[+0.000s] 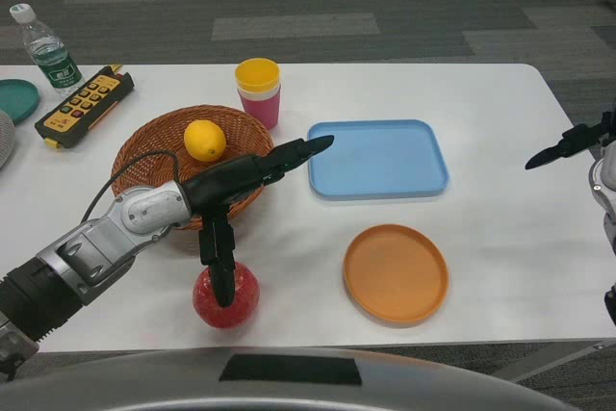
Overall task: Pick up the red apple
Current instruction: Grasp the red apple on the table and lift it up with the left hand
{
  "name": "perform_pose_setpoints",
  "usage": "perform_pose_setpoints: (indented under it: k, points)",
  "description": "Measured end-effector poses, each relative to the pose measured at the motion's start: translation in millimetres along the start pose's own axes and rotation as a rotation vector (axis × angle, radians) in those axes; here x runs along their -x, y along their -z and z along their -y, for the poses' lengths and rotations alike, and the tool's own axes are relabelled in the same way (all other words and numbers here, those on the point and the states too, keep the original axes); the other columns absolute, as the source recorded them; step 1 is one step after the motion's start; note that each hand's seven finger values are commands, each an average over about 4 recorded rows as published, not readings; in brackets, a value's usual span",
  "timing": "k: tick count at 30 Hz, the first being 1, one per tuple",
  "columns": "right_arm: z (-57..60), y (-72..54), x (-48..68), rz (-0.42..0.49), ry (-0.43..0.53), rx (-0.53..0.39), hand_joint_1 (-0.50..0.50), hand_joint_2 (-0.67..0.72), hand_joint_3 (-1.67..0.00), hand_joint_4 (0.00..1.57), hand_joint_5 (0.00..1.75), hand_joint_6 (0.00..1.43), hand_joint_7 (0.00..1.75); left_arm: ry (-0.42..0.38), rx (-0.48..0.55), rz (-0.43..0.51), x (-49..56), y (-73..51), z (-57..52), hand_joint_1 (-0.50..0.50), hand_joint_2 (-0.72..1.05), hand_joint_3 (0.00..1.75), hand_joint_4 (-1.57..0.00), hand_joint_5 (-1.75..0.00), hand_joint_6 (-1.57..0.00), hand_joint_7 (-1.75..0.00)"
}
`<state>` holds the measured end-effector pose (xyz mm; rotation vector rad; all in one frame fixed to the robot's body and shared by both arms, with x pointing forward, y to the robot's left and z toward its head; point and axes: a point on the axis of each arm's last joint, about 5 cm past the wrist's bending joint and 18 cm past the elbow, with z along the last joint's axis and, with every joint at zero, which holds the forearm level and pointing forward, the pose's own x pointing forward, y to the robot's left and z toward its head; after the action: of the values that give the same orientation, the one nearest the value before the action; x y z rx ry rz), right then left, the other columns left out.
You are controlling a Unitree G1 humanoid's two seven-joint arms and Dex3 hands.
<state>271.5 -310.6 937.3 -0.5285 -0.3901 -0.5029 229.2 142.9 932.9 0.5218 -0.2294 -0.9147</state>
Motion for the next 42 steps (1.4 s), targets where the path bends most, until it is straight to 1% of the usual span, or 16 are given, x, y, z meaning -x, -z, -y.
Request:
perform_pose_setpoints:
  k: [2, 5, 7, 12, 16, 19, 21, 24, 26, 30, 31, 33, 34, 37, 39, 42]
  points:
    - [0.1, 0.0, 0.0, 0.0, 0.0, 0.0, -0.45, 0.72, 0.0, 0.0, 0.0, 0.0, 0.0, 0.01, -0.005, 0.013, -1.8, -2.4, 0.8, 0.5, -0.37, 0.07, 0.0, 0.0, 0.0, 0.0]
    - [0.1, 0.1, 0.0, 0.0, 0.0, 0.001, -0.42, 0.72, 0.0, 0.0, 0.0, 0.0, 0.0, 0.036, -0.016, 0.031, -6.8, -6.0, 2.2, 0.5, -0.37, 0.07, 0.0, 0.0, 0.0, 0.0]
    - [0.1, 0.1, 0.0, -0.001, 0.0, 0.001, -0.42, 0.72, 0.0, 0.0, 0.0, 0.0, 0.0, 0.046, -0.014, 0.037, -8.5, -6.7, 3.8, 0.5, -0.37, 0.02, 0.0, 0.0, 0.0, 0.0]
    - [1.1, 0.2, -0.2, -0.001, 0.002, 0.003, -0.42, 0.72, 0.0, 0.0, 0.0, 0.0, 0.0, 0.015, 0.045, 0.057, -9.0, -5.6, 9.8, 0.5, -0.37, 0.09, 0.0, 0.0, 0.0, 0.0]
    - [1.9, 0.6, -0.2, -0.003, 0.004, 0.007, -0.42, 0.72, 0.0, 0.0, 0.0, 0.0, 0.0, 0.012, 0.049, 0.084, -8.5, -6.2, 11.1, 0.5, -0.37, 0.04, 0.0, 0.0, 0.0, 0.0]
    - [2.4, 1.1, 0.0, -0.006, 0.006, 0.009, -0.42, 0.72, 0.0, 0.0, 0.0, 0.0, 0.0, -0.005, 0.051, 0.108, -5.2, -5.6, 11.0, 0.5, -0.37, 0.07, 0.0, 0.0, 0.0, 0.0]
    - [2.8, 1.3, 0.0, -0.008, 0.008, 0.009, -0.42, 0.72, 0.0, 0.0, 0.0, 0.0, 0.0, -0.032, 0.063, 0.127, -1.0, -4.1, 10.2, 0.5, -0.37, 0.09, 0.0, 0.0, 0.0, 0.0]
    - [3.3, 1.5, -0.1, -0.01, 0.013, 0.009, -0.42, 0.72, 0.0, 0.0, 0.0, 0.0, 0.0, -0.074, 0.082, 0.155, 4.4, -1.6, 7.2, 0.5, -0.37, 0.02, 0.0, 0.0, 0.0, 0.0]
    - [3.4, 1.4, -0.3, -0.009, 0.014, 0.008, -0.42, 0.72, 0.0, 0.0, 0.0, 0.0, 0.0, -0.095, 0.075, 0.149, 9.0, 0.5, 2.7, 0.5, -0.37, 0.02, 0.0, 0.0, 0.0, 0.0]
    - [3.1, 1.2, -0.4, -0.009, 0.017, 0.005, -0.42, 0.72, 0.0, 0.0, 0.0, 0.0, 0.0, -0.177, 0.055, 0.146, 17.5, 2.4, -7.7, 0.5, -0.37, 0.07, 0.0, 0.0, 0.0, 0.0]
    - [2.6, 1.1, -0.4, -0.009, 0.016, 0.003, -0.42, 0.72, 0.0, 0.0, 0.0, 0.0, 0.0, -0.197, 0.052, 0.15, 18.0, 2.6, -8.4, 0.5, -0.37, 0.09, 0.0, 0.0, 0.0, 0.0]
    - [1.3, 0.9, -0.1, -0.009, 0.015, -0.002, -0.42, 0.72, 0.0, 0.0, 0.0, 0.0, 0.0, -0.236, 0.05, 0.153, 18.9, 3.6, -8.5, 0.5, -0.33, 0.04, 0.0, 0.0, 0.0, 0.0]
    - [0.7, 0.6, -0.2, -0.008, 0.016, -0.005, -0.42, 0.72, 0.0, 0.0, 0.0, 0.0, 0.0, -0.272, 0.056, 0.153, 19.4, 5.1, -8.6, 0.5, -0.3, 0.02, 0.0, 0.0, 0.0, 0.0]
    - [0.1, -1.1, -1.2, -0.001, 0.028, -0.024, -0.42, 0.72, 0.0, 0.0, 0.0, 0.0, 0.0, -0.39, 0.09, 0.155, 17.4, 9.3, -6.6, 0.5, -0.24, 0.04, 0.0, 0.0, 0.0, 0.0]
    - [-0.1, -1.5, -1.1, 0.001, 0.037, -0.035, -0.42, 0.72, 0.0, 0.0, 0.0, 0.0, 0.0, -0.428, 0.106, 0.161, 13.6, 9.7, -3.2, 0.5, -0.24, 0.04, 0.0, 0.0, 0.0, 0.0]
    - [-0.2, -1.1, 0.0, -0.001, 0.043, -0.043, -0.42, 0.72, 0.0, 0.0, 0.0, 0.0, 0.0, -0.439, 0.127, 0.162, 6.9, 9.4, 3.1, 0.5, -0.19, 0.09, 0.0, 0.0, 0.0, 0.0]
